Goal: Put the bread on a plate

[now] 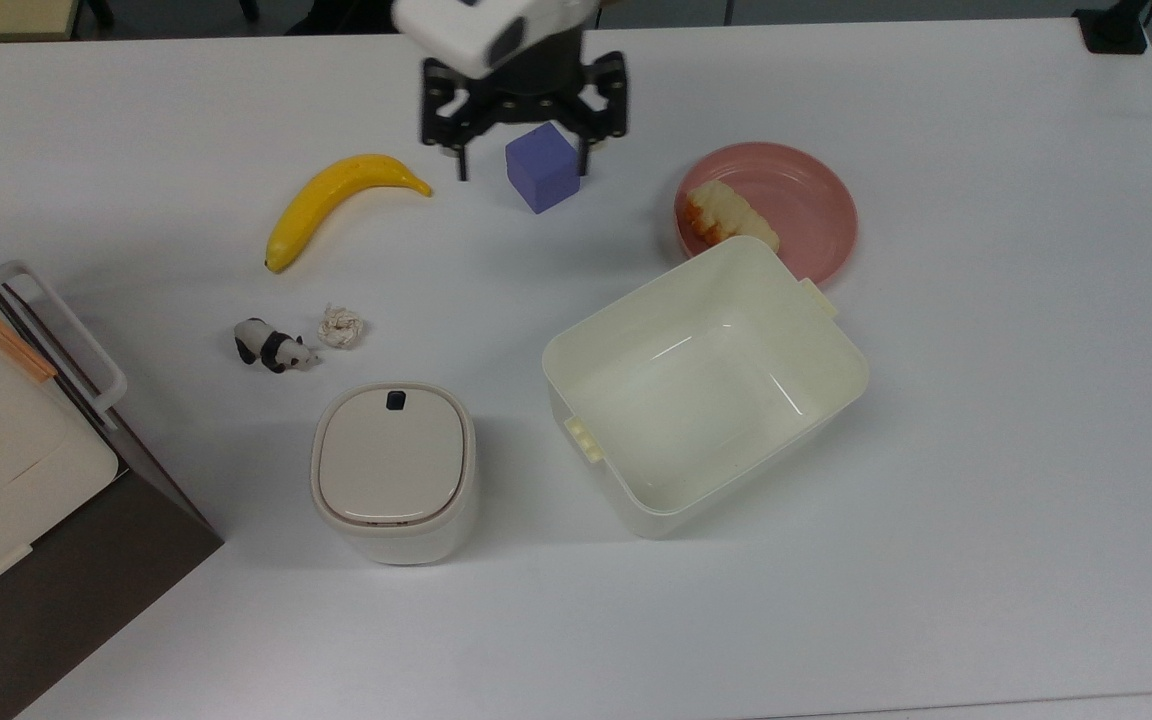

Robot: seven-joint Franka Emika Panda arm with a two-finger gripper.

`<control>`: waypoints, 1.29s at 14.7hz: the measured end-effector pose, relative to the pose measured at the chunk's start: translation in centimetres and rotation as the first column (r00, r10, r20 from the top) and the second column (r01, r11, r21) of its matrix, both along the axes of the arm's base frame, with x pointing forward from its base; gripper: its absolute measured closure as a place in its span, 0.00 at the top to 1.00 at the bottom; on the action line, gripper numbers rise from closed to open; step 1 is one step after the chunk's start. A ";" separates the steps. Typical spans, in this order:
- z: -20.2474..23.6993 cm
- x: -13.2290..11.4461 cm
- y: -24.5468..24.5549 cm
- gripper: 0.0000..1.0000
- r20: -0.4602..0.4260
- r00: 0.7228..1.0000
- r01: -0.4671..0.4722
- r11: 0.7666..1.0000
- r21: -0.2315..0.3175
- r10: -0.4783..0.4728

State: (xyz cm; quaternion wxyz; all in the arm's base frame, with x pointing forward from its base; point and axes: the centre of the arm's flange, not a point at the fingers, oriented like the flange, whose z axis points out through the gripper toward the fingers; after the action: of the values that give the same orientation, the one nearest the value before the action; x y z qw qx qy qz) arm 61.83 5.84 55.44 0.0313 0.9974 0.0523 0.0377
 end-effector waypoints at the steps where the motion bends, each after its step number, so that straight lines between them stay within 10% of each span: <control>1: 0.2 0.1 -1.2 1.00 0.005 1.000 0.021 1.000 0.000 -0.021; 19: 1.5 0.5 -4.8 1.00 -0.045 0.986 0.163 0.977 0.134 -0.159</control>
State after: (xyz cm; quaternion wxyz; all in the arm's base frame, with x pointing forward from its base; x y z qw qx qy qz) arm 62.30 1.02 56.98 -0.0354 0.9987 -0.0308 0.0218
